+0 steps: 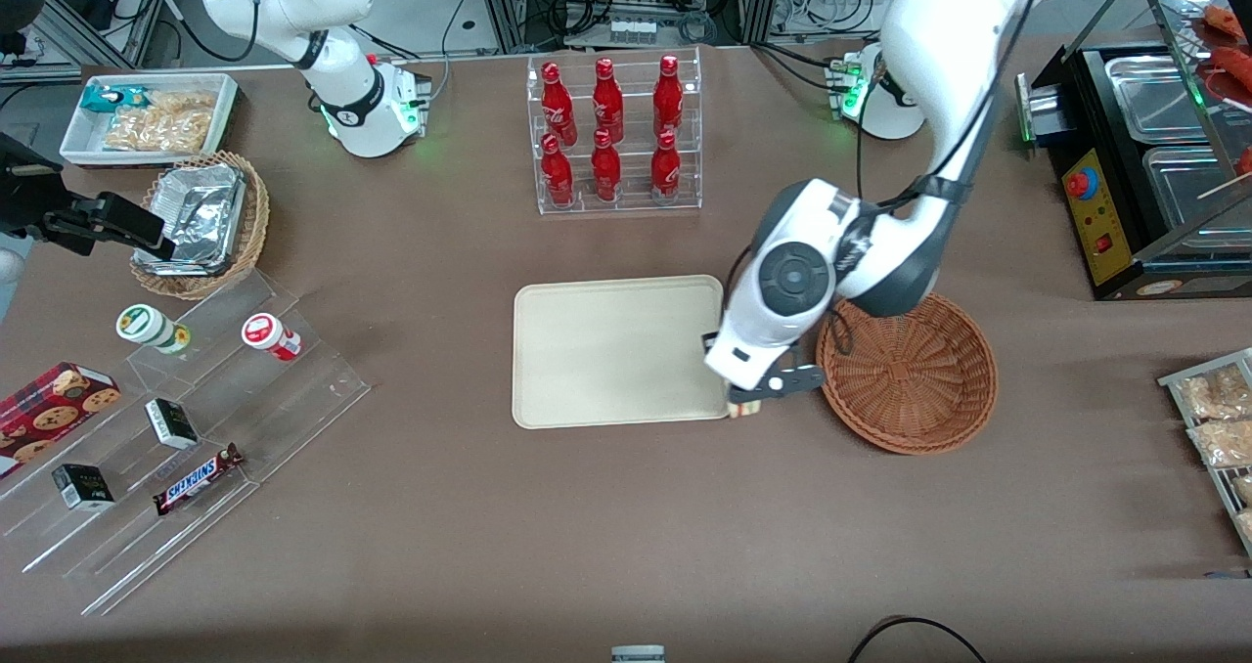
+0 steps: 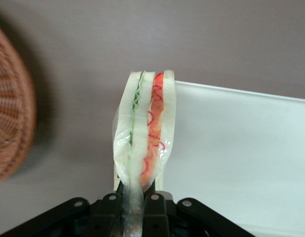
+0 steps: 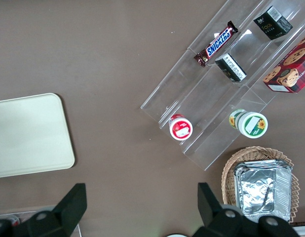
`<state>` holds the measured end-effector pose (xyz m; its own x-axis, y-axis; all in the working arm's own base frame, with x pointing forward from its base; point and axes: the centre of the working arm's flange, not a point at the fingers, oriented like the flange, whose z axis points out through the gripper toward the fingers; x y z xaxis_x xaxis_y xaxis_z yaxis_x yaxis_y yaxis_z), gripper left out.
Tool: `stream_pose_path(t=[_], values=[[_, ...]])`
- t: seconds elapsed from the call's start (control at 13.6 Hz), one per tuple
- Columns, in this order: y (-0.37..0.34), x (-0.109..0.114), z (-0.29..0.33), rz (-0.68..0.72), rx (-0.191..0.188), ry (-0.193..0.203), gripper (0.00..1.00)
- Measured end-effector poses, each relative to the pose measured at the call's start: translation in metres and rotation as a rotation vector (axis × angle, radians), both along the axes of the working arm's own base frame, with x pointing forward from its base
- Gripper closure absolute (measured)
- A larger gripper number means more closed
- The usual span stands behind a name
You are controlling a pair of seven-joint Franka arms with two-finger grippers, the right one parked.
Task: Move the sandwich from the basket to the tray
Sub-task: 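Lift the sandwich out of the basket and carry it over the cream tray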
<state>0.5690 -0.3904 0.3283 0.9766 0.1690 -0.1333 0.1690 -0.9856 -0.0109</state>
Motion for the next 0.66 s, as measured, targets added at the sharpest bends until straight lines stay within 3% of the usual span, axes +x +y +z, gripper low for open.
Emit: stream_pose_path(t=[0.66], values=[[-0.131, -0.045, -0.049, 0.019, -0.006, 0.002, 0.86]])
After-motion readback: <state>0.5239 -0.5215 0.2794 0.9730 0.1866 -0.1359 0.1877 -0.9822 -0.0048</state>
